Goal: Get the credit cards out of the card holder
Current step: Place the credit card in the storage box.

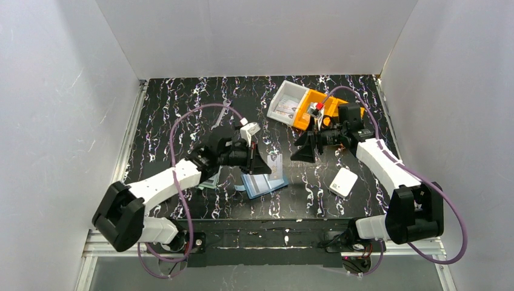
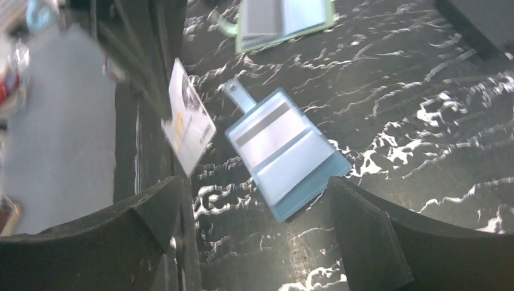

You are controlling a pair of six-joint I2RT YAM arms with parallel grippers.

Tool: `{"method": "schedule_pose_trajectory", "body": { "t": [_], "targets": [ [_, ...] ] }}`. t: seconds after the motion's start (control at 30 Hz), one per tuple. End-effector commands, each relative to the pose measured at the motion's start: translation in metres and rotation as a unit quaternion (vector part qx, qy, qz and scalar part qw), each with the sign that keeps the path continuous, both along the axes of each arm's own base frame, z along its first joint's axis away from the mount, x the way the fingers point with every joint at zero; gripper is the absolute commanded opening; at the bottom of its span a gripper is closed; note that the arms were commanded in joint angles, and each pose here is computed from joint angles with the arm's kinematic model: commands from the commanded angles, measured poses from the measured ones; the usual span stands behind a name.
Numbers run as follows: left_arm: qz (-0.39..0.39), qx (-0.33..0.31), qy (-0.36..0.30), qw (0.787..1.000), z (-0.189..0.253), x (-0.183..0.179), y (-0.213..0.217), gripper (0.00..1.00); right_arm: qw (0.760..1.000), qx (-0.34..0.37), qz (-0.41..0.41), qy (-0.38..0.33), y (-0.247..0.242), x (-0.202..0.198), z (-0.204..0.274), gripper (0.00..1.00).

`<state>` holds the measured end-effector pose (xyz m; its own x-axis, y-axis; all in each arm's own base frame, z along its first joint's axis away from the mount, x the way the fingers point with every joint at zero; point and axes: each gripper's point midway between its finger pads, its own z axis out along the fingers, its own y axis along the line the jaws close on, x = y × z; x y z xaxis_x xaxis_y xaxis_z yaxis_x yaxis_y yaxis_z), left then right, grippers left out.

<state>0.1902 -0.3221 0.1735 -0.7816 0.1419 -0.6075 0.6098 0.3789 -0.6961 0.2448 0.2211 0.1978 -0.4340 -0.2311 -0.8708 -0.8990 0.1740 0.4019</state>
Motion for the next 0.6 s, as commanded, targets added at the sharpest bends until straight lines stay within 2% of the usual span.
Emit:
{"method": "schedule_pose_trajectory", "body": {
  "t": [0.0,0.03,0.17,0.3,0.37,0.57],
  "targets": [
    [-0.137,0.124,-0.006,0.983,-0.012,-0.052,0.040,0.00,0.984,0.004,0.151,-0.098,0.007,-0.050,0.011,0.98],
    [-0.146,0.129,-0.011,0.981,-0.011,-0.054,0.039,0.00,0.978,0.007,0.176,-0.113,0.011,-0.057,0.015,0.98],
    [-0.161,0.141,-0.027,0.976,-0.006,-0.053,0.034,0.00,0.967,0.026,0.236,-0.095,0.031,-0.084,0.023,0.98],
    [-0.165,0.140,-0.037,0.976,0.000,-0.051,0.028,0.00,0.969,0.030,0.238,-0.066,0.040,-0.088,0.022,0.96],
    [-0.168,0.133,-0.041,0.976,0.003,-0.052,0.023,0.00,0.972,0.032,0.227,-0.047,0.043,-0.087,0.019,0.91],
    [-0.166,0.121,-0.045,0.978,0.005,-0.051,0.014,0.00,0.978,0.047,0.204,-0.006,0.052,-0.091,0.012,0.68]
  ]
}}
